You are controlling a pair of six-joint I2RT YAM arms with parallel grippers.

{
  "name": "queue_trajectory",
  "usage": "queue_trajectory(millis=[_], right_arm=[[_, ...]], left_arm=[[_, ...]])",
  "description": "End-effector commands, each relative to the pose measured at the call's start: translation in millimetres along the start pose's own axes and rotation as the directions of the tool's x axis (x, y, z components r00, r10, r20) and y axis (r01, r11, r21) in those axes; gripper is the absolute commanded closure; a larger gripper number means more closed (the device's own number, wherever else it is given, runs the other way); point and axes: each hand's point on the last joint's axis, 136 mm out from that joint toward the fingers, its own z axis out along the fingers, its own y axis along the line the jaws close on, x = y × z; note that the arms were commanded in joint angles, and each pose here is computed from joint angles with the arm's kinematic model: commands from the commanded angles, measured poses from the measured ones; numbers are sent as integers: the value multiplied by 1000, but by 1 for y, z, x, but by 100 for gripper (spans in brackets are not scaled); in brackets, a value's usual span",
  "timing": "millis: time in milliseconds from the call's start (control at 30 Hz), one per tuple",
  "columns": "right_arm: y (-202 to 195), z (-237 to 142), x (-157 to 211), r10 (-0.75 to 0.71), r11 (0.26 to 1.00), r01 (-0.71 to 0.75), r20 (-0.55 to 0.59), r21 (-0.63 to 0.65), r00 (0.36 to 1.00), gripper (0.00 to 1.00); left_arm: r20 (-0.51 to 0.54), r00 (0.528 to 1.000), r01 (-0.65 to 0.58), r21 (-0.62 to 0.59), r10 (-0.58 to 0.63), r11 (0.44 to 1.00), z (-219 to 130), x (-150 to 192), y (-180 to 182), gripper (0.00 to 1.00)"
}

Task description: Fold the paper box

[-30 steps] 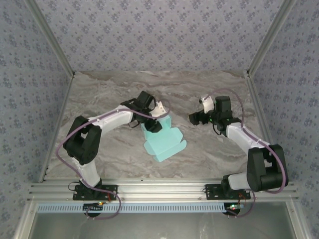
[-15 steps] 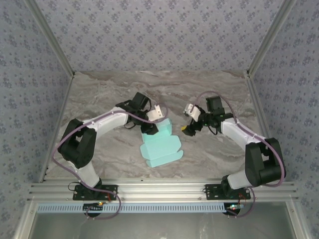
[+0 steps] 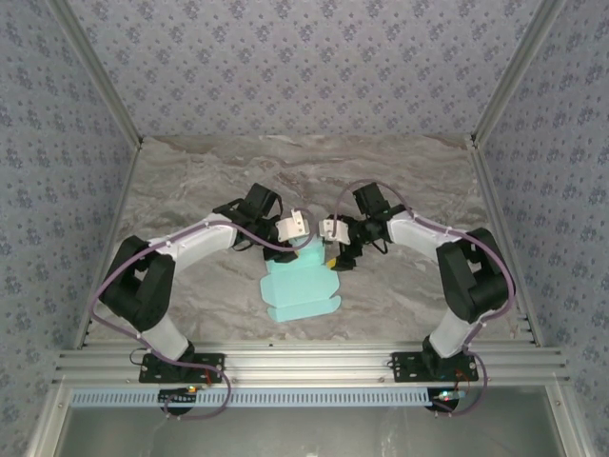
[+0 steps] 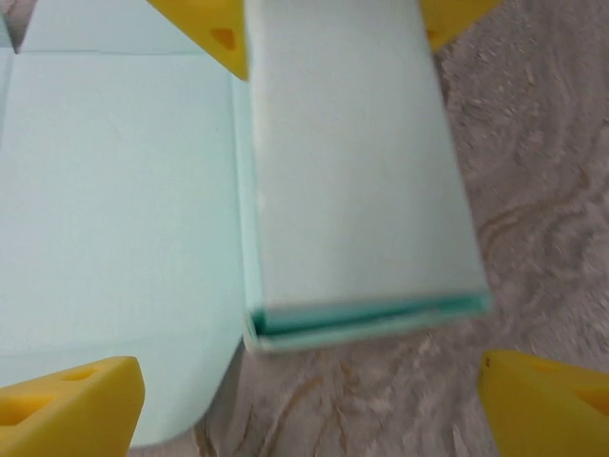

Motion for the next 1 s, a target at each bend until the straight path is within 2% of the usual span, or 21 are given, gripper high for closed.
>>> queue_trajectory(millis=[0, 333, 600, 867, 967], right_arm=[[-1, 5, -11, -61, 997, 62, 26, -41, 998, 11], [5, 16, -6, -90, 985, 86, -21, -147, 996, 35], [-13, 21, -13, -96, 990, 95, -5, -102, 995, 48], [-27, 20, -22, 68, 995, -63, 69, -75, 995, 60], [-36, 20, -26, 165, 985, -161, 73, -62, 984, 60]], left_arm=[[54, 997, -56, -15, 57, 998, -6, -11, 0, 55], [63, 996, -67, -22, 68, 998, -4, -12, 2, 54], [76, 996, -54, -16, 55, 998, -2, -13, 2, 55], [97, 995, -11, -4, 11, 1000, 2, -15, 2, 55], [88, 996, 22, 4, -22, 1000, 6, -14, 3, 59]])
